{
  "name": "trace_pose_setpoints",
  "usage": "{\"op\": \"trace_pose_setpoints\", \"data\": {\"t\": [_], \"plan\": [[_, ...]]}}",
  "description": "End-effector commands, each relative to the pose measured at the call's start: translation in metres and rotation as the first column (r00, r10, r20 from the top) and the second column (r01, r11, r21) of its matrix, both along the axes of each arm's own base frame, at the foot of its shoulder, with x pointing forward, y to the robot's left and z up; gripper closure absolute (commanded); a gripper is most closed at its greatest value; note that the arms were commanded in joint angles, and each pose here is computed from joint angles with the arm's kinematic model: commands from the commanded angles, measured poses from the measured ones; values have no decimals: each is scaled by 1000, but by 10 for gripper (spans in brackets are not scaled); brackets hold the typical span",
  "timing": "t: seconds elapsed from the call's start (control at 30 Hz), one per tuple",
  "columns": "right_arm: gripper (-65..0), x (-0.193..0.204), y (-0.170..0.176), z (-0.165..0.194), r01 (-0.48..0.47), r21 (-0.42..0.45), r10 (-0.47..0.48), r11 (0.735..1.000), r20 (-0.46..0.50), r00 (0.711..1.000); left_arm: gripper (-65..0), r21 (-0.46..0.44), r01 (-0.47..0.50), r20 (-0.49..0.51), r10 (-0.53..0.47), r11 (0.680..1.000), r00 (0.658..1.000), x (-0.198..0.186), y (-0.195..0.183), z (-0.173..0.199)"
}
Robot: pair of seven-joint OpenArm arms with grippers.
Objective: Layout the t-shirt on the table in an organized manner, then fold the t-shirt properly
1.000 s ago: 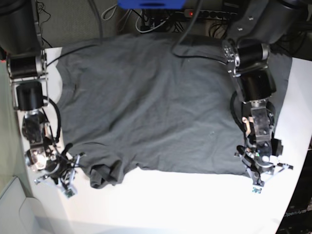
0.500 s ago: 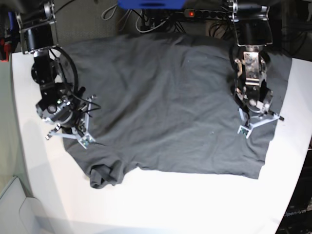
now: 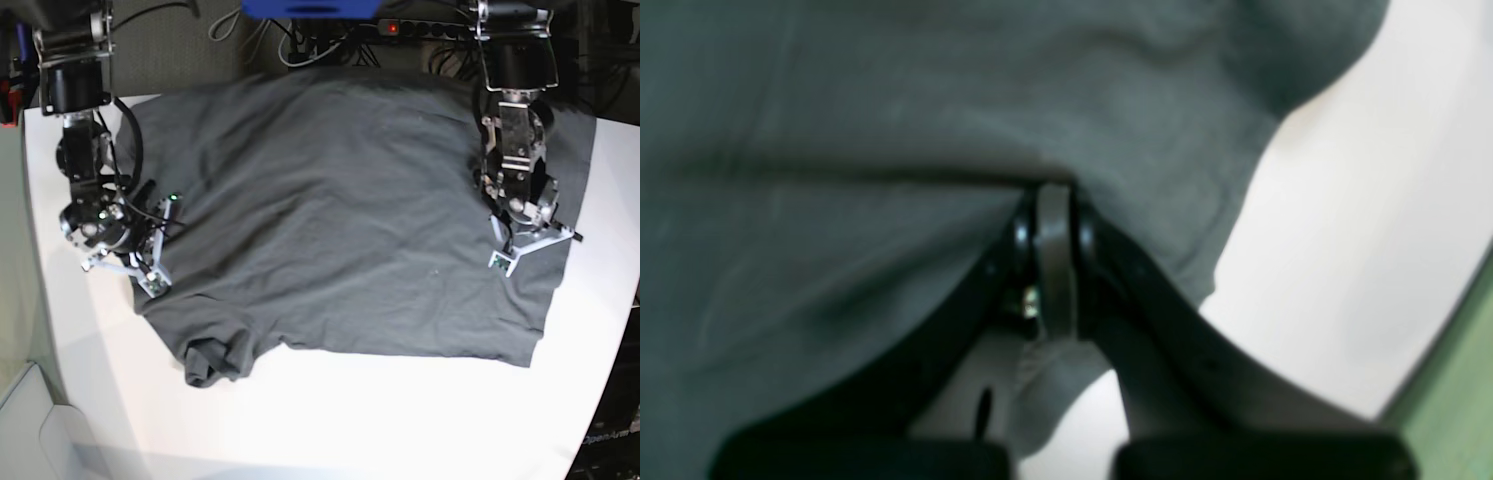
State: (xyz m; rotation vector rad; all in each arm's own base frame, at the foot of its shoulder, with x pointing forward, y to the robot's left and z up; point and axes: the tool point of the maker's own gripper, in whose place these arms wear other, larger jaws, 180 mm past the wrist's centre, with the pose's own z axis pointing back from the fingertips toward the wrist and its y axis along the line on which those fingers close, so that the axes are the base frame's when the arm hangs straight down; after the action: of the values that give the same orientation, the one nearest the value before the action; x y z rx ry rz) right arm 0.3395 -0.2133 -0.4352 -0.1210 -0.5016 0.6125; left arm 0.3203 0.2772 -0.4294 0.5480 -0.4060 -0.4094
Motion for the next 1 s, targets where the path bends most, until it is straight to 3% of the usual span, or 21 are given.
{"op": "trace_pose_setpoints", "data": {"t": [0.0,0.2,0.5,0.73,0.97], "plan": [[0,-16,-16,-18,21,-36,-25,999,-86,996,-2,3,-5,-1,5,1000,1000,3,4,1],[0,9,-37,-35,107,24,-104,994,-115,988,-2,-51,-2,-36,1,999,999,8,-5,-22],[0,47,-68,-27,200,77,-193,977,-90,977,-2,-129,11,-24,-14,992,1000,42,-32,-29],[0,74,-77,-1,207,76,-205,975,-33,978,-2,-138,15,20,-12,990,1000,67,-37,-10],[0,100,-96,54,171,28,-173,985,123,977,-2,-93,39,189,-21,995,982,91,-33,50]]}}
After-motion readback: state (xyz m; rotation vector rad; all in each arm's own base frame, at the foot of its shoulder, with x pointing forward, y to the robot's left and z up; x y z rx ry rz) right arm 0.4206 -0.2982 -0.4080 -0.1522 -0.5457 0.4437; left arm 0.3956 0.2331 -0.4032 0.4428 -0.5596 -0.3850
